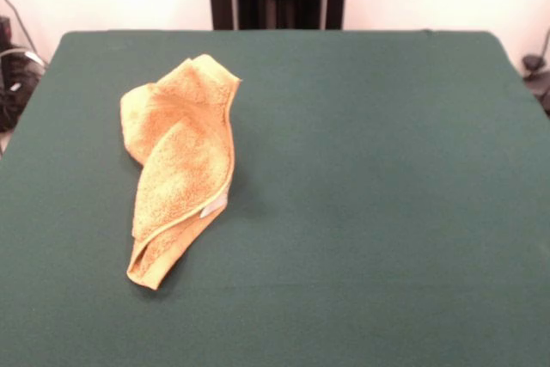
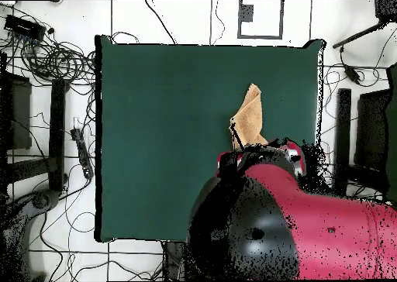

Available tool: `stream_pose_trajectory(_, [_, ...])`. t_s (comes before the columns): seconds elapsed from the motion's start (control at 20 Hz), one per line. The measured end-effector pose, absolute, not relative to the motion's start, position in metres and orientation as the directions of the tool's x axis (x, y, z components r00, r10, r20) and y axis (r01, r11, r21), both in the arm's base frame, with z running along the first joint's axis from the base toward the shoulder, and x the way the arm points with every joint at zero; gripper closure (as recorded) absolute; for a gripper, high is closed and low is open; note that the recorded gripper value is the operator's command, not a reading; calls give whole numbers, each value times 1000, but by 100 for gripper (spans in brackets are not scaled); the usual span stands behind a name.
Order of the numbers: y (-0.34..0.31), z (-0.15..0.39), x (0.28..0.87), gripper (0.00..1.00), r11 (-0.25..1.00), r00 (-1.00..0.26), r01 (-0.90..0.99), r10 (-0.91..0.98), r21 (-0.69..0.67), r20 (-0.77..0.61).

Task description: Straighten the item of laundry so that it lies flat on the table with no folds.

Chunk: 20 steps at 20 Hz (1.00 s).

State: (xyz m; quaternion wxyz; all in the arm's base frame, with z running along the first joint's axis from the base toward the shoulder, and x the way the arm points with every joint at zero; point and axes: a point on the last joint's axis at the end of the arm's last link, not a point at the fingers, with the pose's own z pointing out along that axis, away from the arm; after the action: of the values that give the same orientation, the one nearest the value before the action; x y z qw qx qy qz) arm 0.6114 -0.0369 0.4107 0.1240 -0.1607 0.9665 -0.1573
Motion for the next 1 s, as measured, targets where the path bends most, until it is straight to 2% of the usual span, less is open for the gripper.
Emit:
stream_pose_trajectory(0.2, [-36, 420, 614, 0, 943, -936, -217, -274, -254, -219])
stream_pose_trajectory(0.25, [-36, 429, 616, 0, 968, -948, -173, -214, -182, -236])
stream_pose_trajectory(0.45, [-40, 439, 618, 0, 986, -958, -126, -151, -113, -245])
stream_pose_trajectory(0.85, [-65, 429, 626, 0, 991, -966, -94, -113, -91, -233])
stream_pose_trajectory(1.0, [-80, 409, 631, 0, 992, -972, -93, -109, -85, -207])
